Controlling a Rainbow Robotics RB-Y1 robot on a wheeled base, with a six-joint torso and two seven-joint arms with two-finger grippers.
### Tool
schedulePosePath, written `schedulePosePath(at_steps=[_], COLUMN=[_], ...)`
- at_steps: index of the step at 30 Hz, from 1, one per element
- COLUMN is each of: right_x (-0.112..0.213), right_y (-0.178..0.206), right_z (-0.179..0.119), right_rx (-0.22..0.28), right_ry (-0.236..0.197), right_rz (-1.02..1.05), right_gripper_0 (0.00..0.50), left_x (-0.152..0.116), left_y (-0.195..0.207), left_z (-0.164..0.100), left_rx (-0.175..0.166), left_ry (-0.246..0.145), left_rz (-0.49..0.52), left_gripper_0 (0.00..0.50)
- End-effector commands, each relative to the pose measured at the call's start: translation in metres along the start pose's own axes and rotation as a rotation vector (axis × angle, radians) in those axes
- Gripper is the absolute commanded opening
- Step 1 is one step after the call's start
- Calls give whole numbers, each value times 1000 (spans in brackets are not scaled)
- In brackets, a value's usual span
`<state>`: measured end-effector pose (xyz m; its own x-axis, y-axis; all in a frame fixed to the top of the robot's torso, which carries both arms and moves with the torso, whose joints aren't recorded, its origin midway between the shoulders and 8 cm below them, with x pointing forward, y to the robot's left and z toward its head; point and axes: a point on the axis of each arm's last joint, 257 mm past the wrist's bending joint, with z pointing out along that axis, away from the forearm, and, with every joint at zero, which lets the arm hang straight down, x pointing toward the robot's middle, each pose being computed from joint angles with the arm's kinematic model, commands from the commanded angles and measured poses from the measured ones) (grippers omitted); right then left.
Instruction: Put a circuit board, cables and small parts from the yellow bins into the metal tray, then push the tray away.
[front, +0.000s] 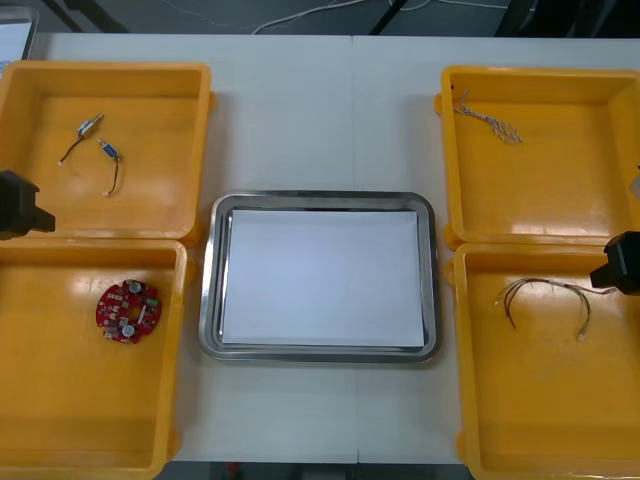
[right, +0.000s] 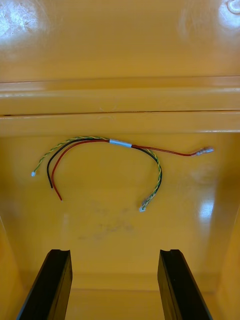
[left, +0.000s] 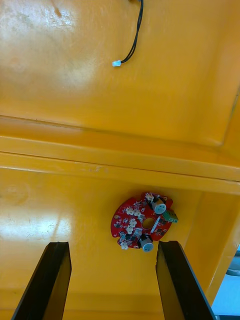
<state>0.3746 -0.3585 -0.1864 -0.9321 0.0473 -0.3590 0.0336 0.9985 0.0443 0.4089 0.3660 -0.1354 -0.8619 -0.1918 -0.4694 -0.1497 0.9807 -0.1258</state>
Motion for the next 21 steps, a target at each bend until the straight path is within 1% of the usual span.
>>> schedulePosePath(at_steps=[1, 21], right_x=[-4, -4], right_y=[-3, -3], right_z=[-2, -2], right_rx=[-4, -4], right_ry=[-23, -23], right_rz=[-10, -10], right_gripper_0=[500, 500], left_x=[-6, -6], left_y=[15, 15], left_z=[-15, -15], left_rx=[-56, -56], left_ry=[-31, -31], left_rz=[85, 85], left_gripper_0=[500, 500])
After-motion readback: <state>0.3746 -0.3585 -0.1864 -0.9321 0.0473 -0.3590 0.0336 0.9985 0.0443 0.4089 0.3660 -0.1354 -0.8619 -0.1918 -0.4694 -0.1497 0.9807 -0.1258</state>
